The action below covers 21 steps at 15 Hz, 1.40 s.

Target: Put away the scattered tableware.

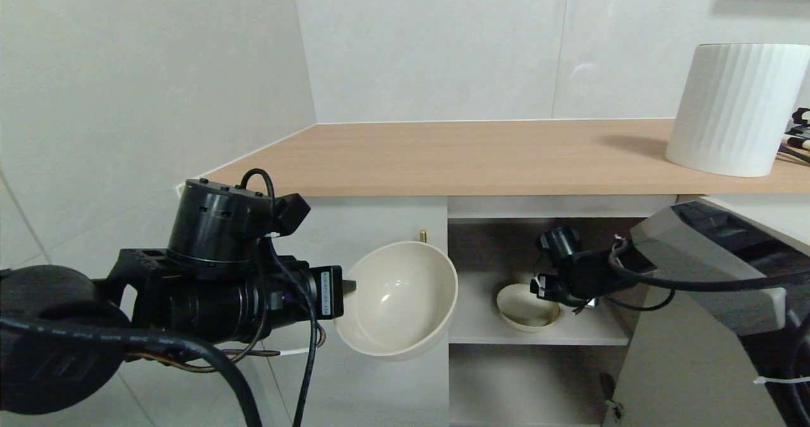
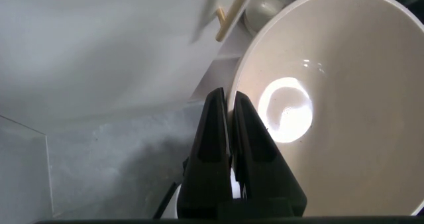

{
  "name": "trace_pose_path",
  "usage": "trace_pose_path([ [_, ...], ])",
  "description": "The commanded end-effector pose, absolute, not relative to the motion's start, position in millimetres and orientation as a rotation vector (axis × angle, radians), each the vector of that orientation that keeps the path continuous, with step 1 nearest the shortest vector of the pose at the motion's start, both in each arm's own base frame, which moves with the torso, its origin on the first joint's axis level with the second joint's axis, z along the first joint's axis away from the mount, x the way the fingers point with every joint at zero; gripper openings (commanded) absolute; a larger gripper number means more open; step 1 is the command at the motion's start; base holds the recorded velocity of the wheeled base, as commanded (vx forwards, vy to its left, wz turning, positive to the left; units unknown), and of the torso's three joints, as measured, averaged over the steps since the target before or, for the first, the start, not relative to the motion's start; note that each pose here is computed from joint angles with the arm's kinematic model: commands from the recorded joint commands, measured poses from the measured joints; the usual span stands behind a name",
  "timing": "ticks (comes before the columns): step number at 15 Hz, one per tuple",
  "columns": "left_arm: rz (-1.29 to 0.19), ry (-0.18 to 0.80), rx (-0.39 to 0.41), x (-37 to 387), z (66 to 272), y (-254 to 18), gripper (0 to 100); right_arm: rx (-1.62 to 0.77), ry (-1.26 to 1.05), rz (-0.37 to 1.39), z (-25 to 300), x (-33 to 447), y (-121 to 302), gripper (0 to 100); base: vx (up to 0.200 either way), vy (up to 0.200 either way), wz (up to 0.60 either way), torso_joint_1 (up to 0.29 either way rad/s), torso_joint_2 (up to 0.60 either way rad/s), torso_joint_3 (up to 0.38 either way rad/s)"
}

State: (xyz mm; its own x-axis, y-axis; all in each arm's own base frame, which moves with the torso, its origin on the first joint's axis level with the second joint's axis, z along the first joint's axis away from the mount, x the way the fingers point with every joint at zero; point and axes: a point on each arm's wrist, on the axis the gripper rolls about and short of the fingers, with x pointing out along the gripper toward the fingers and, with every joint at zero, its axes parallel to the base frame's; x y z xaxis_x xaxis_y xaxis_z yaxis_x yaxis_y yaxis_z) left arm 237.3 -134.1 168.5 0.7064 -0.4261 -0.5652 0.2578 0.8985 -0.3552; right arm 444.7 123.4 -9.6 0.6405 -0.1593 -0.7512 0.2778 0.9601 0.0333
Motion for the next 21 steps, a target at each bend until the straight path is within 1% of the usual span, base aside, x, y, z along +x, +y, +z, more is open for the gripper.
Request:
trace_pose_path([
  [1, -0.385, 0.734, -0.235, 244.3, 155.1, -144.8, 0, 0.275, 0.814, -0.049, 74.8, 397.6, 134.8, 100, 0.000, 0.000, 0.00, 0.000, 0.00, 0.000],
  [4, -0.336, 0.820, -0.152, 253.8, 119.9, -170.1, 0, 0.260, 0.775, 0.080, 128.3, 345.8, 154.8, 100, 0.000, 0.000, 0.00, 0.000, 0.00, 0.000],
  [6, -0.291, 0.853, -0.096, 255.4, 102.6, -179.9, 0, 0.236, 0.804, 0.157, 160.6, 310.4, 166.3, 100, 0.000, 0.000, 0.00, 0.000, 0.00, 0.000],
  [7, -0.279, 0.868, -0.082, 255.1, 98.6, -180.6, 0, 0.233, 0.820, 0.208, 174.0, 294.8, 169.2, 100, 0.000, 0.000, 0.00, 0.000, 0.00, 0.000],
  [9, -0.278, 0.884, -0.070, 253.7, 97.4, -181.3, 0, 0.245, 0.843, 0.320, 196.2, 267.8, 171.3, 100, 0.000, 0.000, 0.00, 0.000, 0.00, 0.000],
  [10, -0.285, 0.884, -0.067, 252.1, 97.8, -183.1, 0, 0.243, 0.859, 0.360, 198.4, 259.5, 174.0, 100, 0.000, 0.000, 0.00, 0.000, 0.00, 0.000],
  [12, -0.286, 0.884, -0.066, 251.8, 97.8, -183.5, 0, 0.204, 0.896, 0.378, 187.7, 253.7, 181.6, 100, 0.000, 0.000, 0.00, 0.000, 0.00, 0.000],
  [17, -0.299, 0.889, -0.056, 248.9, 96.7, -186.7, 0, 0.117, 0.949, 0.432, 177.5, 238.9, 190.7, 100, 0.000, 0.000, 0.00, 0.000, 0.00, 0.000],
  [18, -0.314, 0.883, -0.047, 245.3, 99.0, -188.1, 0, 0.074, 1.006, 0.445, 162.8, 236.7, 202.4, 100, 0.000, 0.000, 0.00, 0.000, 0.00, 0.000],
  [21, -0.333, 0.867, -0.048, 240.0, 104.9, -190.5, 0, 0.030, 1.084, 0.433, 133.8, 242.6, 218.6, 100, 0.000, 0.000, 0.00, 0.000, 0.00, 0.000],
])
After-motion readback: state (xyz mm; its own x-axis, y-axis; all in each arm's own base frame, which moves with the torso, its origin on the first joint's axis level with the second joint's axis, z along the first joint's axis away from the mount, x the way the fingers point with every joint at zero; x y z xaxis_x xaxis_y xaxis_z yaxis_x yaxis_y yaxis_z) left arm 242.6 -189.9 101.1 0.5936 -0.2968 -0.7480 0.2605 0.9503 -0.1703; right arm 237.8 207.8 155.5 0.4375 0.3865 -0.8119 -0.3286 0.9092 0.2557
